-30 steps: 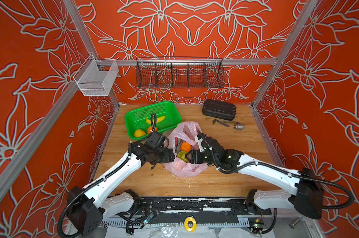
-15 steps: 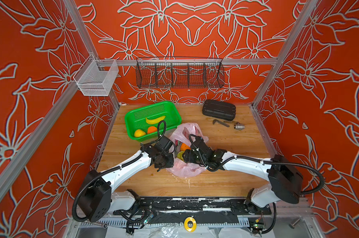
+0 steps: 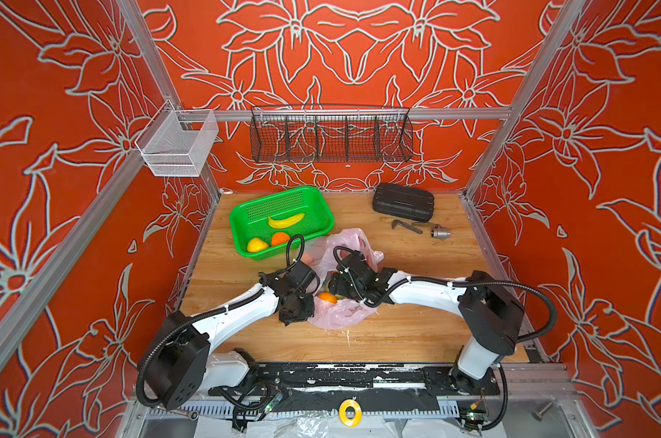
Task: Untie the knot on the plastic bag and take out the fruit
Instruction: 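Move both grippers to the pink bag, left gripper holding the bag side, then grasp the green pear inside the bag with the right gripper and lift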
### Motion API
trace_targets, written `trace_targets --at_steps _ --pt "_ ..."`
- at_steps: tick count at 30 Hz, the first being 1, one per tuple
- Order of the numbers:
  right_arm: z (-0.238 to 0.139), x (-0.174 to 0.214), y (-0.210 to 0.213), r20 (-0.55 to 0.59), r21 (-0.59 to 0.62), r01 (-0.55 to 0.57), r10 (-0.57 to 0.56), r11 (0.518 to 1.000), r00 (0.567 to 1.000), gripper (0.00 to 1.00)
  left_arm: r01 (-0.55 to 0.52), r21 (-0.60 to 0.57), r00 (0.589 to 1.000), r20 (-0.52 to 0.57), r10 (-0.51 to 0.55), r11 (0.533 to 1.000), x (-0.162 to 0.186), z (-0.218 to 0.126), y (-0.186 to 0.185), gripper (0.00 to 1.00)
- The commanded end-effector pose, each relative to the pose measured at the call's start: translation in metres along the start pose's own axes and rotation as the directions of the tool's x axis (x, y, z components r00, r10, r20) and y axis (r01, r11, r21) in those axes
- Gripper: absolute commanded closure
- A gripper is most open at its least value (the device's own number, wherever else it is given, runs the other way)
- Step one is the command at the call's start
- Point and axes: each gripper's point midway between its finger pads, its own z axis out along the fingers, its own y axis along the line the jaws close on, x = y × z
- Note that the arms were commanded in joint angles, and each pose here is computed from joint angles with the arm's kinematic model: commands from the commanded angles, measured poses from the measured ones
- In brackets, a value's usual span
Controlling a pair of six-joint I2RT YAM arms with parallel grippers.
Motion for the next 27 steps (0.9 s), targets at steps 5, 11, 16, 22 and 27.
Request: trace_targets --at_steps 5,11,16,22,27 --pt "0.016 0.008 -0.010 -0.030 0.074 -0.012 0.014 0.997 0.999 0.18 0.012 -0.007 1.000 0.024 -0.012 1.000 0.001 0.000 0.004 0.95" --pt "0.018 0.007 -0.009 -0.018 0.068 -0.026 0.027 0.997 0.999 0.30 0.008 -0.005 1.000 0.030 -0.008 1.000 -0.002 -0.001 0.003 0.95" --pt "0.007 0.004 -0.012 0.007 0.061 -0.029 0.029 0.998 1.000 0.36 0.006 0.000 0.999 0.038 -0.006 1.000 -0.004 -0.004 0.000 0.95" --pt "-0.014 0.003 -0.008 0.021 -0.018 -0.030 0.030 0.999 0.999 0.37 0.005 0.010 0.998 0.056 -0.005 1.000 -0.010 -0.008 -0.005 0.94" --pt "-0.035 0.003 -0.003 0.032 -0.072 -0.013 0.015 0.997 0.999 0.37 0.004 -0.001 0.998 0.060 -0.004 1.000 -0.015 -0.010 -0.007 0.94"
